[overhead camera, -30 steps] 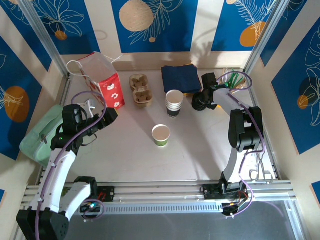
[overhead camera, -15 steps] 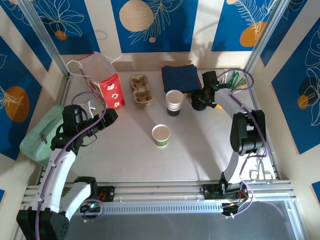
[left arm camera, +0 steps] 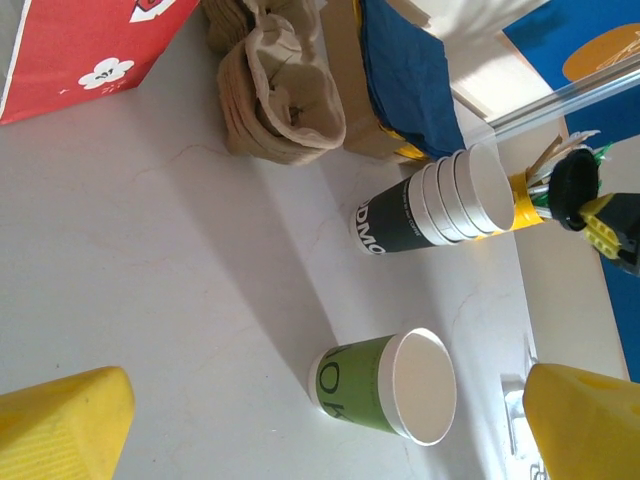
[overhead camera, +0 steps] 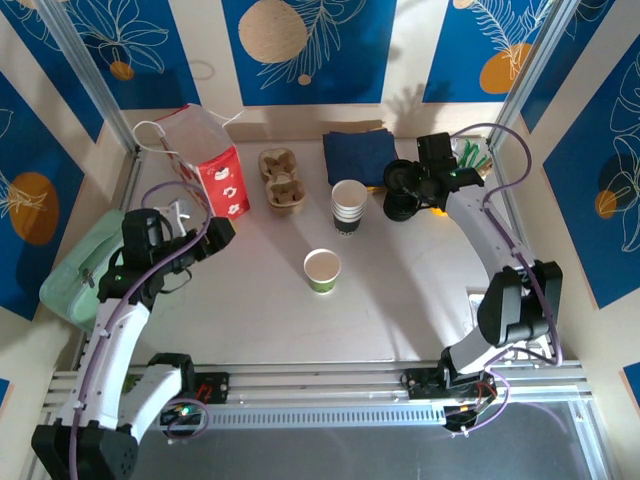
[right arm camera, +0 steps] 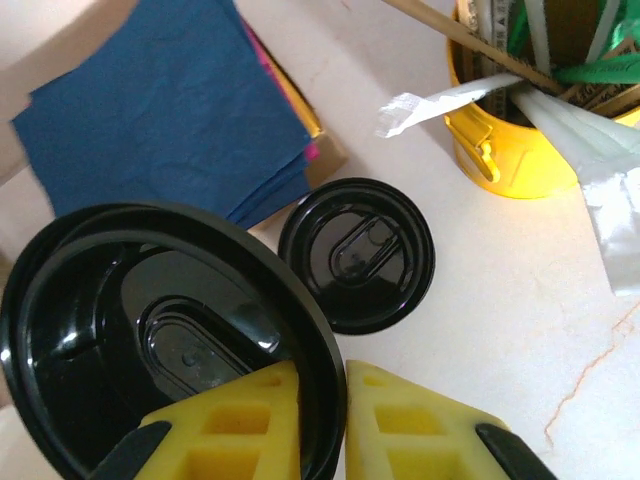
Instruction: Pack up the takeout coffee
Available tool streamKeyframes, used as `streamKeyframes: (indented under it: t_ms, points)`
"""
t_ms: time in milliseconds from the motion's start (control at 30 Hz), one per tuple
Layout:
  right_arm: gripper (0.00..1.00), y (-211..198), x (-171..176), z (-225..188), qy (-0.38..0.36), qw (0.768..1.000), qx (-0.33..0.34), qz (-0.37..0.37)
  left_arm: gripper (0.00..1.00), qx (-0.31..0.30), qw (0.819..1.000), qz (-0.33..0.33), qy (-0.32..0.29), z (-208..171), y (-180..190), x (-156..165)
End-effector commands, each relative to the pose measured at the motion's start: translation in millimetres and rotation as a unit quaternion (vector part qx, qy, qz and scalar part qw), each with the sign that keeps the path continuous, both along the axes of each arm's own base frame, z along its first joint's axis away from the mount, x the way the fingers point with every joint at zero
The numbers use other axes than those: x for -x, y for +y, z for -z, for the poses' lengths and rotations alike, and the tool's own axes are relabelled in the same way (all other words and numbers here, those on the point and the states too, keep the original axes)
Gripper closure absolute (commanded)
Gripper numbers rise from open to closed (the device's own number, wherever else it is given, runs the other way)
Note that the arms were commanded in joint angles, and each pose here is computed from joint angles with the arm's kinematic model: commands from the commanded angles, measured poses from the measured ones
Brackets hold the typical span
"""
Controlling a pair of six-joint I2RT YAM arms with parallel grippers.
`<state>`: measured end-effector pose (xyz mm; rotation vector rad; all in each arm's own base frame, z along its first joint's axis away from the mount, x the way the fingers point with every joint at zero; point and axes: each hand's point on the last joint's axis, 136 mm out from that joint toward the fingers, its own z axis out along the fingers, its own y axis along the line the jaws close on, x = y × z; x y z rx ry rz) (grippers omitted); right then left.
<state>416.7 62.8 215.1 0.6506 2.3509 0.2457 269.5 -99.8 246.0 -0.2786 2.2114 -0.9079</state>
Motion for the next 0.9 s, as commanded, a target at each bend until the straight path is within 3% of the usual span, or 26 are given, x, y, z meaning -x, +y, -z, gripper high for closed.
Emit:
streamKeyframes:
  t_ms: [0,133,267,433,633,867]
  points:
    - [0.84,15.6,23.6,-16.4,0.007,0.998,-0.001,-0.057,0.0,-0.012,0.999,0.029,-0.024,-23.4,-5.6,6.5]
    - [0.84,46.7,48.4,-36.0,-0.001,0.992,-0.013,-0.126,0.02,0.005,0.997,0.07,-0.045,-41.3,-19.8,13.8]
    - [0.84,86.2,76.3,-48.6,-0.008,0.979,-0.042,-0.199,0.03,0.031,0.98,0.185,-0.065,-60.5,-65.4,32.5]
    - [0.84,131.0,106.9,-57.3,-0.009,0.96,-0.069,-0.27,0.04,0.032,0.966,0.247,-0.073,-69.1,-102.6,44.4]
    - [0.84,170.6,134.7,-60.5,-0.008,0.941,-0.093,-0.324,0.09,0.105,0.948,0.286,-0.093,-87.6,-134.2,47.2]
    - [0.84,194.3,149.1,-66.7,-0.015,0.93,-0.1,-0.353,0.15,0.091,0.946,0.3,-0.085,-78.1,-155.9,46.9]
